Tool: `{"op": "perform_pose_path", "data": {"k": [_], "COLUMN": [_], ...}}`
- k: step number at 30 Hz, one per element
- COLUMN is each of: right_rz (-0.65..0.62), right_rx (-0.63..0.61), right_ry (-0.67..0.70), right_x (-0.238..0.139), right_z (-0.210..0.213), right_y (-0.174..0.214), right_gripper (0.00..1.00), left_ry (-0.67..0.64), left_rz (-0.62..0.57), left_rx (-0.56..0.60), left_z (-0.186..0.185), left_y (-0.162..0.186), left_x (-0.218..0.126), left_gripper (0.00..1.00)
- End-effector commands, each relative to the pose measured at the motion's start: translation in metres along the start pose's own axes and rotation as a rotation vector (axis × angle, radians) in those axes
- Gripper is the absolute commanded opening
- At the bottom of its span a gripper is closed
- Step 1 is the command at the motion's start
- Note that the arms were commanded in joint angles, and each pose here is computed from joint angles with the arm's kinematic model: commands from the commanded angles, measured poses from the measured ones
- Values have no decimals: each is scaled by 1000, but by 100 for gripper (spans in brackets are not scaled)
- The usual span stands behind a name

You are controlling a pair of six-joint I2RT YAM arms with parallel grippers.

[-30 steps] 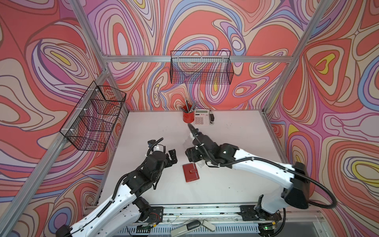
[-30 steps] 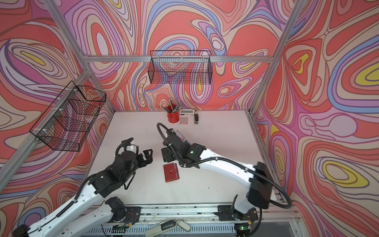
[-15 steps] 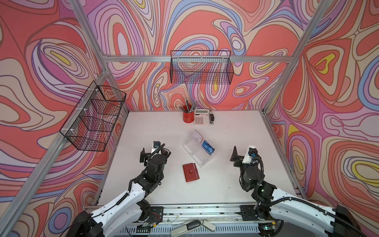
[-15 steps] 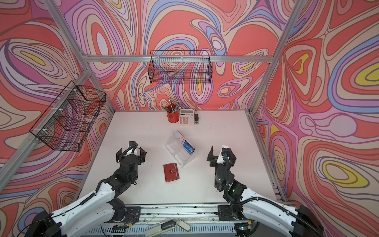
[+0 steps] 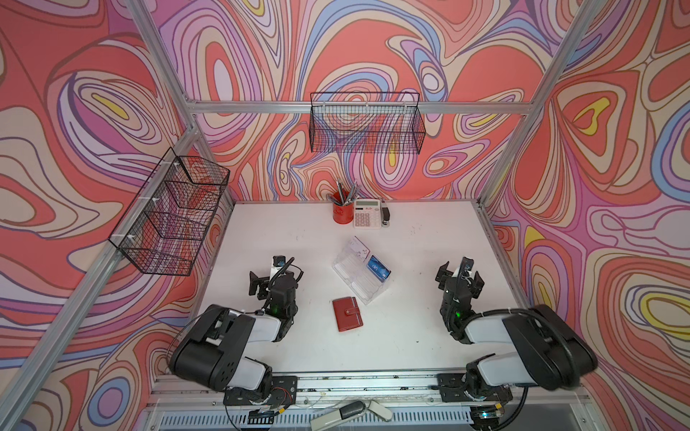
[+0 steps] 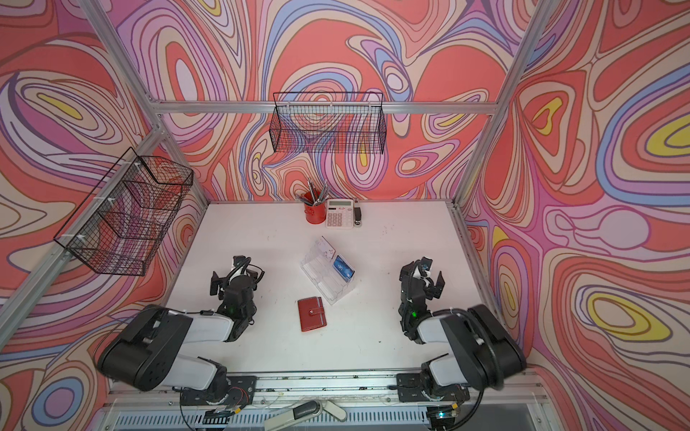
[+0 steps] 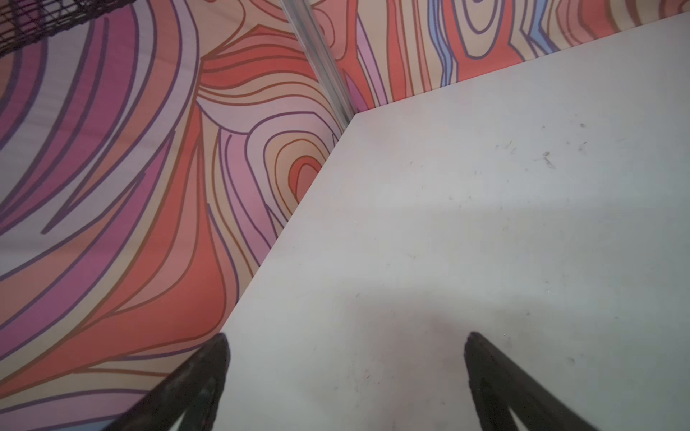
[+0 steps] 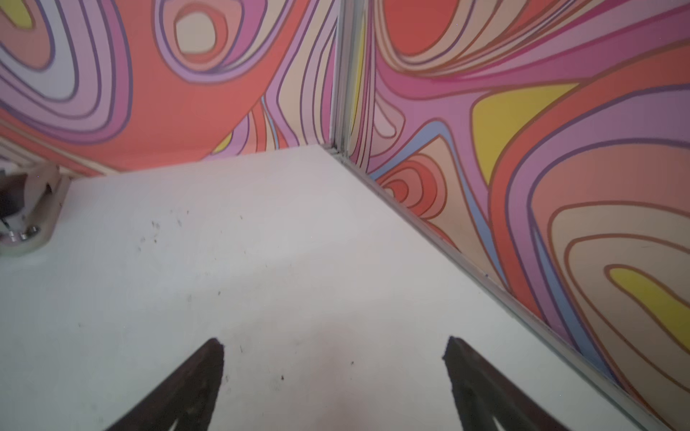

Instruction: Put the credit cards into the card holder

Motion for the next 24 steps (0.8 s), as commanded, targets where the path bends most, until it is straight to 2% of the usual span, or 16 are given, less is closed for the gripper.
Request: {"op": "perform_pose_path", "data": {"k": [1,2,3,4,5,6,7,8,10,12,13,14,16,18,20,24], "right_rz": [-192,-172,-86,-54,-65,-63,-4,-43,-17,-31,-23,-36,-26,-31,-37,-34], "right_rx": [13,-3,14,64,122,119,115,116,105,100,98,101,97,96,94,92], "right_ry": [-165,-162,-201,-240,-232,-208,-210,-194,-201,-198,-203,-202,-204,-204,-201,-203], "right_x": [16,21,30,40,48,52,55,59,57,58,58,58,58,57,57,57], "right_z": [35,36,35,30,20,15,18,17,19,19,20,20,20,20,20,21], "right_y": [-43,-37,-31,-31,-27,-21,-18,-25,-20,-22,-21,-23,-21,-22,-23,-23], "right_gripper": [93,97,94,88,88,93,94,96,98,98,98,98,98,98,98,98], "left_ry": [-99,-71,-18,27,89,111,121,133,184,261,320,394,361,384,320,380], "left_rz": [-96,-88,-86,-84,-93,-88,-80,-61,-29,-37,-55,-85,-96,-115,-145,-82], "left_rx": [6,43,78,99,100,82,55,31,-25,-96,-172,-199,-206,-196,-222,-272], "left_z": [1,-8,-19,-26,-32,-29,-25,-19,-13,-14,-16,-21,-18,-25,-20,-21], "left_y": [-42,-44,-45,-44,-44,-43,-41,-37,-32,-32,-34,-36,-36,-30,-28,-15], "left_x": [14,16,17,16,14,14,15,17,20,13,6,0,3,7,14,20], "left_gripper": [100,100,100,100,100,100,100,100,100,100,100,100,100,100,99,100]}}
Point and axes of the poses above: each gripper's point midway between its finger pads, its own x axis out along the fingers, its own z axis along the line the jaws close on, y = z × x, the point moved 2 cm from there along -x, back along the fingers, and after that the axes turned 5 degrees about x, right-handed, at the moved point
